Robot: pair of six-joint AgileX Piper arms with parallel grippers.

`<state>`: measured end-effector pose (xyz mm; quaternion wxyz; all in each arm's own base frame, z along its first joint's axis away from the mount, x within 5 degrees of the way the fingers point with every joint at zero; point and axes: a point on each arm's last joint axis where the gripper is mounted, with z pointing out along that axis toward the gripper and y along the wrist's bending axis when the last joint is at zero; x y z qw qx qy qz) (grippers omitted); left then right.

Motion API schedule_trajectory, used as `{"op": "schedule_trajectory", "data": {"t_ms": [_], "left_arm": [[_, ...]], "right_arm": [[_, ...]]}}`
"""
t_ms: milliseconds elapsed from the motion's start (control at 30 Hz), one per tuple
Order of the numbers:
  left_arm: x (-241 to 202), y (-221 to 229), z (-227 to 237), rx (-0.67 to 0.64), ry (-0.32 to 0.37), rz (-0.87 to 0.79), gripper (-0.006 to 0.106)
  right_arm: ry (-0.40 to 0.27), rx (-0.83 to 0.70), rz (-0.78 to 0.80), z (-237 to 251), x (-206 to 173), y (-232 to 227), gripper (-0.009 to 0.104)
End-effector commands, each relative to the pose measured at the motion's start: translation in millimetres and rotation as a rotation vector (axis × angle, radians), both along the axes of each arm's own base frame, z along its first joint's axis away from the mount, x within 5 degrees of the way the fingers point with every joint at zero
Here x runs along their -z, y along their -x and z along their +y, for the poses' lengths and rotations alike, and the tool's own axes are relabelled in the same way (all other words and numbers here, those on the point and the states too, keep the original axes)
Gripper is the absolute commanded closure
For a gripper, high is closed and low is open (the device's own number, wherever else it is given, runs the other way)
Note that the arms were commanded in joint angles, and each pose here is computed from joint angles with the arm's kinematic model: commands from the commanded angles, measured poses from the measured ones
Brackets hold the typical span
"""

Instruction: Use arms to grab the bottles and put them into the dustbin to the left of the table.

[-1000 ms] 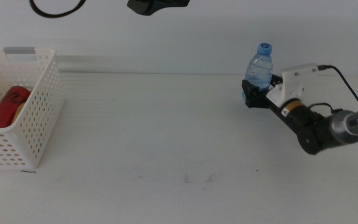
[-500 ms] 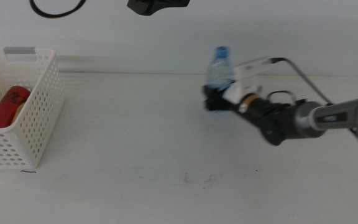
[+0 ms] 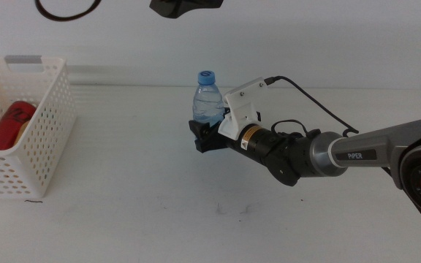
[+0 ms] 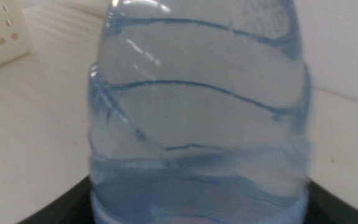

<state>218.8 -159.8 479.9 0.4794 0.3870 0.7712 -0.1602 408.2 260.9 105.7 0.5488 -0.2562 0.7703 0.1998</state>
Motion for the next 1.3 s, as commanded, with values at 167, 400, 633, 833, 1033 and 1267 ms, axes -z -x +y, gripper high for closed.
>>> {"op": "schedule_trajectory", "data": {"t_ms": [167,400,633,833,1033,1267], "left_arm": [[-2,1,0,-0.005,0.01,-0.015,0.007],[-2,1,0,-0.005,0.01,-0.015,0.007],[-2,1,0,-0.005,0.01,-0.015,0.007],[-2,1,0,-0.005,0.01,-0.015,0.007],[-2,1,0,-0.005,0.01,-0.015,0.007],[7,-9,4,-0.059,-0.037,-0.103,0.007]], "right_arm": [[0.181,0.141,0.364,-21,-4,18,0.008],[0.159,0.201,0.385,-73,-113,98,0.016],[0.135,0.185,0.195,-123,-224,177,0.016],[0.107,0.182,0.14,-133,-242,191,0.016],[0.104,0.183,0.139,-133,-242,191,0.016],[0.104,0.183,0.139,-133,-242,191,0.016]]}}
